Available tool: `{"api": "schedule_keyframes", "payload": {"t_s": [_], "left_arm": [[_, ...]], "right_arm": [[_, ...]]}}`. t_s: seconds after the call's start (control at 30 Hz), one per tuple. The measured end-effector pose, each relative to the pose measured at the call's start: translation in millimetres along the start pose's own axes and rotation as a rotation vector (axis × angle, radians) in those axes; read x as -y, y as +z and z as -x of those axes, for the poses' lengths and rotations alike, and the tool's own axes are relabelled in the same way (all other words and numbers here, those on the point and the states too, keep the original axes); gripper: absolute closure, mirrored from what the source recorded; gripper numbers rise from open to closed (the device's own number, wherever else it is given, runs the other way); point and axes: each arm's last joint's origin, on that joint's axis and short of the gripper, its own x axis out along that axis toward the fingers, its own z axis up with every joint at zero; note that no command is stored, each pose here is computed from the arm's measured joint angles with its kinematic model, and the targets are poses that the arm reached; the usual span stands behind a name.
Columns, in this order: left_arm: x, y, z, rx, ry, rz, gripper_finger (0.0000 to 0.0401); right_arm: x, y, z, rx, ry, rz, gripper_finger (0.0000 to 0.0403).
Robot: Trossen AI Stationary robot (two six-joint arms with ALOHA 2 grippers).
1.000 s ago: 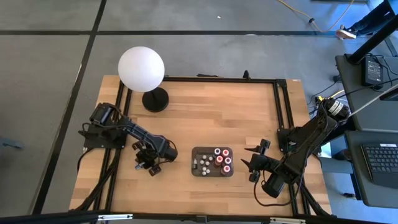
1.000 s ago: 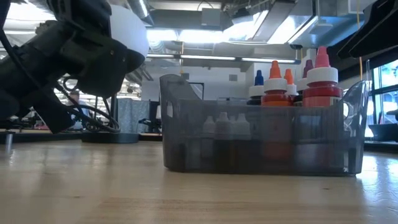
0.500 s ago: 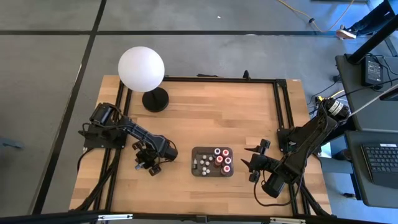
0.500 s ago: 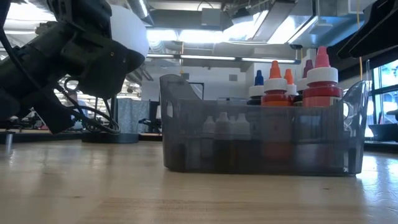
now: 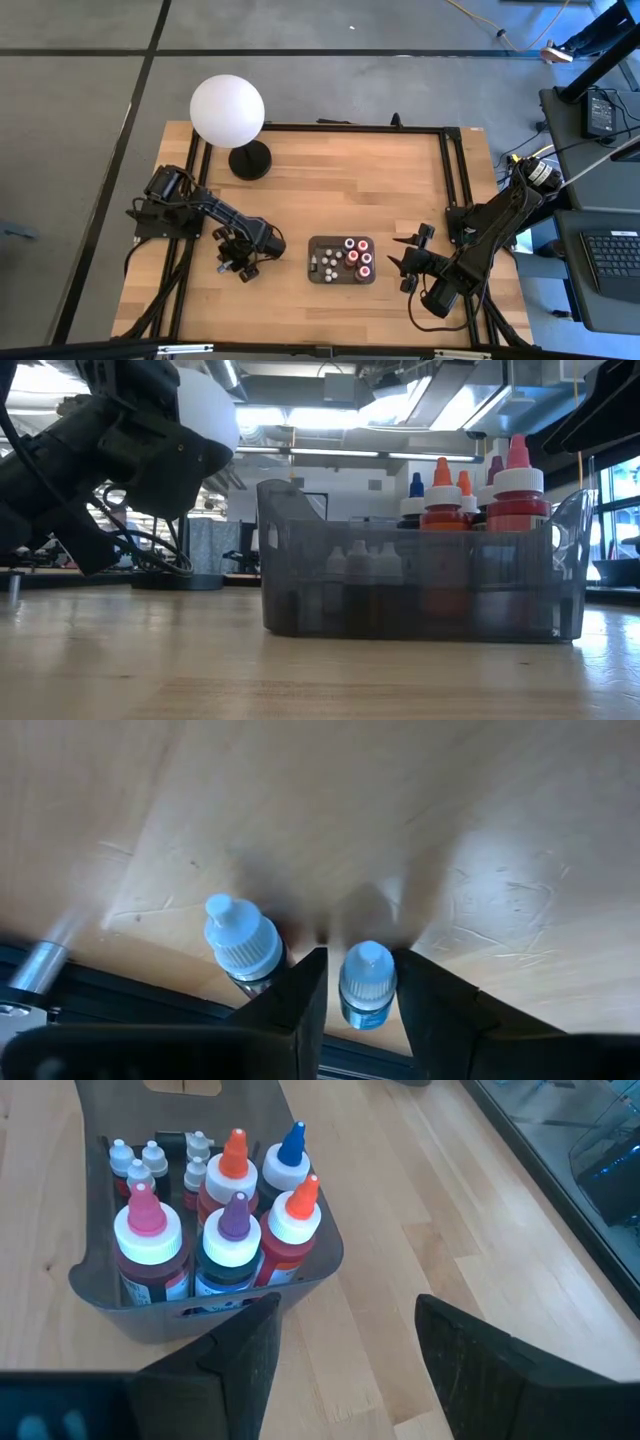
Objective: Pick & Place food coloring
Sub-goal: Put the small food coloring bottle into the black bin
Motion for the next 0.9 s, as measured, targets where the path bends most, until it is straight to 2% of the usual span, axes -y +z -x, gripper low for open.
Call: {"api": "schedule_keyframes", "payload": {"t_s": [0.27, 0.63, 0.9], "left_arm": [[-0.2, 0.1, -0.1, 0.003, 0.005, -0.081, 0.0283], [5.5, -1.4, 5.4, 0.018, 0.012, -0.132, 0.0339], [12.4, -4.8, 17.4, 0.063, 0.062, -0.179, 0.0336]], "right_arm": [[0.0, 0.1, 0.0, 0.000, 0.000, 0.000, 0.0170], [0.0, 0.1, 0.0, 0.000, 0.000, 0.000, 0.0170], [0.0, 0.0, 0.0, -0.001, 0.000, 0.000, 0.0170]]}}
